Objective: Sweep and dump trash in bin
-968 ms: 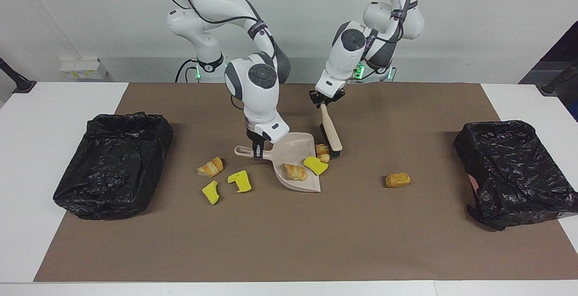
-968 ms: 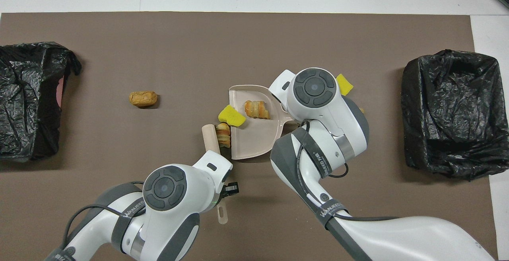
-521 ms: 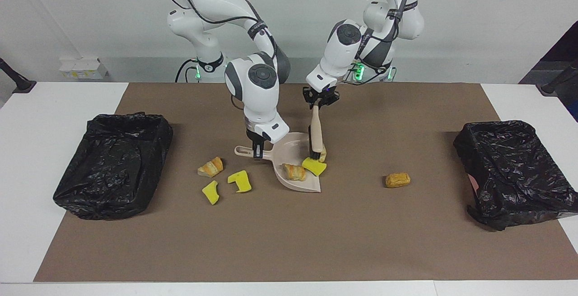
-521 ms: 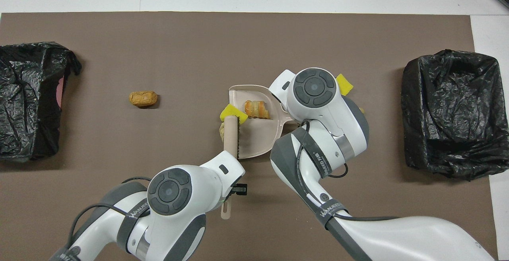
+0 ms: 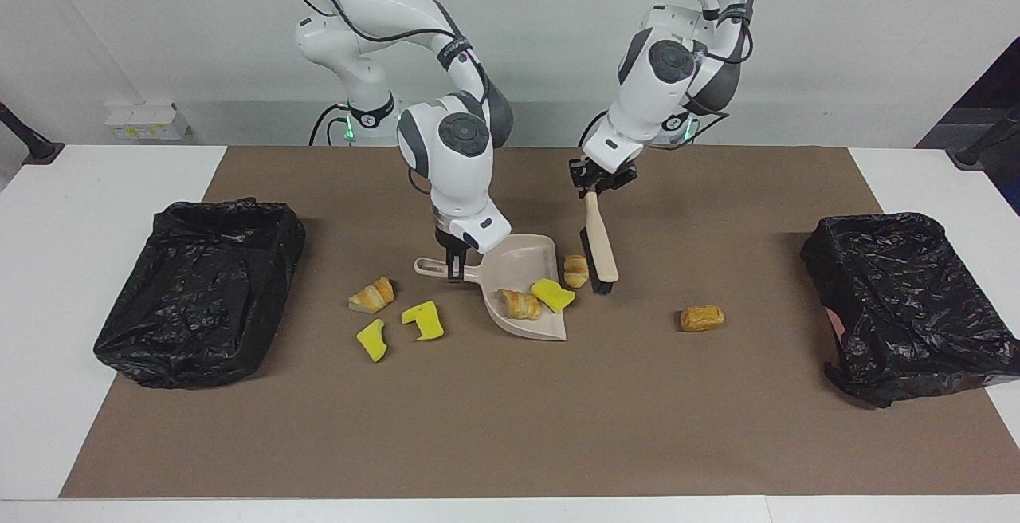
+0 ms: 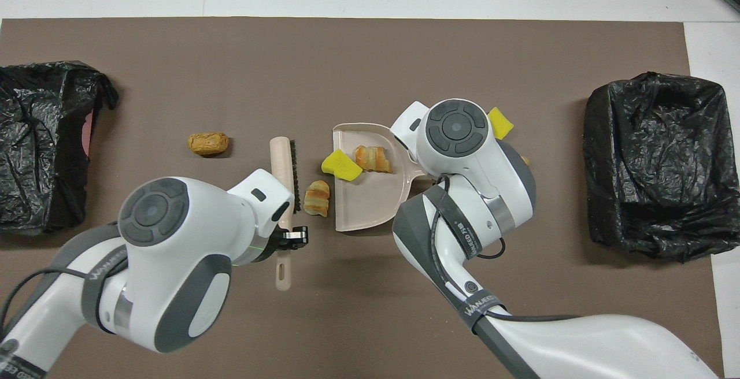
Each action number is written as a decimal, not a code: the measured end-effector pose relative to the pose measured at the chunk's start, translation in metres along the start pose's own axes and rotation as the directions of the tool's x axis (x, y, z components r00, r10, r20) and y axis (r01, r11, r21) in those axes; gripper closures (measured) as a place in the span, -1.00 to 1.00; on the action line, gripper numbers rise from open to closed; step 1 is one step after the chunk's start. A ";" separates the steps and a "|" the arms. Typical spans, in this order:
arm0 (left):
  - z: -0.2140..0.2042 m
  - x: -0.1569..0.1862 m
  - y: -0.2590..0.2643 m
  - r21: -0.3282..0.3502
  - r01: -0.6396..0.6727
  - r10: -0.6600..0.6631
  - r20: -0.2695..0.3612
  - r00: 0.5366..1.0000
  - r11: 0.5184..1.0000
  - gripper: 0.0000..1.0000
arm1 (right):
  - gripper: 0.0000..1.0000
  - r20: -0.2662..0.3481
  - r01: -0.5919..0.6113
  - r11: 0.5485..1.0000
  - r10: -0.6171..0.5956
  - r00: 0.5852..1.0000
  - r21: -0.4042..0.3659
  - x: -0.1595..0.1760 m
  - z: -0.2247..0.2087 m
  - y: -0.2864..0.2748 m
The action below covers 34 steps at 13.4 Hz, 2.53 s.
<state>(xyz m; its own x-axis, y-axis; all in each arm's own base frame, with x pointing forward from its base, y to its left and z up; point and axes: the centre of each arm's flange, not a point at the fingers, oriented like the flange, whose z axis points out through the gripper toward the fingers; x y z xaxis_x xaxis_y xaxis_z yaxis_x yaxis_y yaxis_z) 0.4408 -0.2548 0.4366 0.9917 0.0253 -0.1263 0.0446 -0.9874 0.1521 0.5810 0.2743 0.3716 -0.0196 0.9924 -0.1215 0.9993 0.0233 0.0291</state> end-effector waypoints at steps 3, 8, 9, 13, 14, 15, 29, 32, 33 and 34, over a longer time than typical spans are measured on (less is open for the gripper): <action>-0.031 0.037 -0.061 0.119 0.051 -0.046 -0.045 0.998 0.992 0.48 | 0.37 0.000 0.000 1.000 0.000 1.000 0.000 0.000 0.000 0.000; -0.047 0.099 -0.209 0.186 -0.028 0.037 -0.044 0.998 0.982 0.48 | 0.37 0.000 0.000 1.000 0.000 1.000 0.000 0.000 0.000 0.000; -0.040 0.107 -0.226 0.207 -0.071 0.081 -0.042 0.996 0.976 0.48 | 0.37 0.000 0.000 1.000 0.000 1.000 0.000 0.000 0.000 0.000; 0.017 0.132 -0.227 0.222 -0.186 0.190 0.006 0.982 0.957 0.48 | 0.37 0.000 0.000 1.000 0.000 1.000 0.000 0.000 0.000 0.000; 0.031 0.129 -0.218 0.214 -0.204 0.202 0.032 0.979 0.955 0.48 | 0.37 0.000 0.000 1.000 0.000 1.000 0.000 0.000 0.000 0.000; 0.044 0.122 -0.204 0.196 -0.215 0.208 0.055 0.976 0.957 0.48 | 0.37 0.000 -0.001 1.000 0.001 1.000 0.000 0.000 0.000 0.000; 0.079 0.017 0.010 -0.005 -0.109 0.109 0.122 0.987 0.994 0.48 | 0.37 -0.003 -0.013 1.000 0.013 1.000 -0.005 0.002 0.002 0.001; 0.084 0.002 0.040 -0.070 -0.105 0.111 0.098 0.989 0.992 0.48 | 0.37 -0.004 -0.014 1.000 0.014 1.000 -0.006 0.002 0.003 0.001; 0.084 -0.001 0.047 -0.094 -0.099 0.108 0.091 0.990 0.991 0.48 | 0.37 -0.004 -0.014 1.000 0.014 1.000 -0.006 0.002 0.003 0.001; 0.083 -0.003 0.053 -0.118 -0.090 0.101 0.089 0.991 0.989 0.48 | 0.37 -0.003 -0.014 1.000 0.014 1.000 -0.005 0.002 0.003 0.001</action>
<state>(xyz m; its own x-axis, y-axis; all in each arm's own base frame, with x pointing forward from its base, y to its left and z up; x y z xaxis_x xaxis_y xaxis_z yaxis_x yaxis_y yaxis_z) 0.4297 -0.3200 0.3634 0.9764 -0.0885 -0.1969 -0.0311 -0.9603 0.2773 0.5819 0.2762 0.3684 -0.0059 0.9930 -0.1177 0.9993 0.0102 0.0361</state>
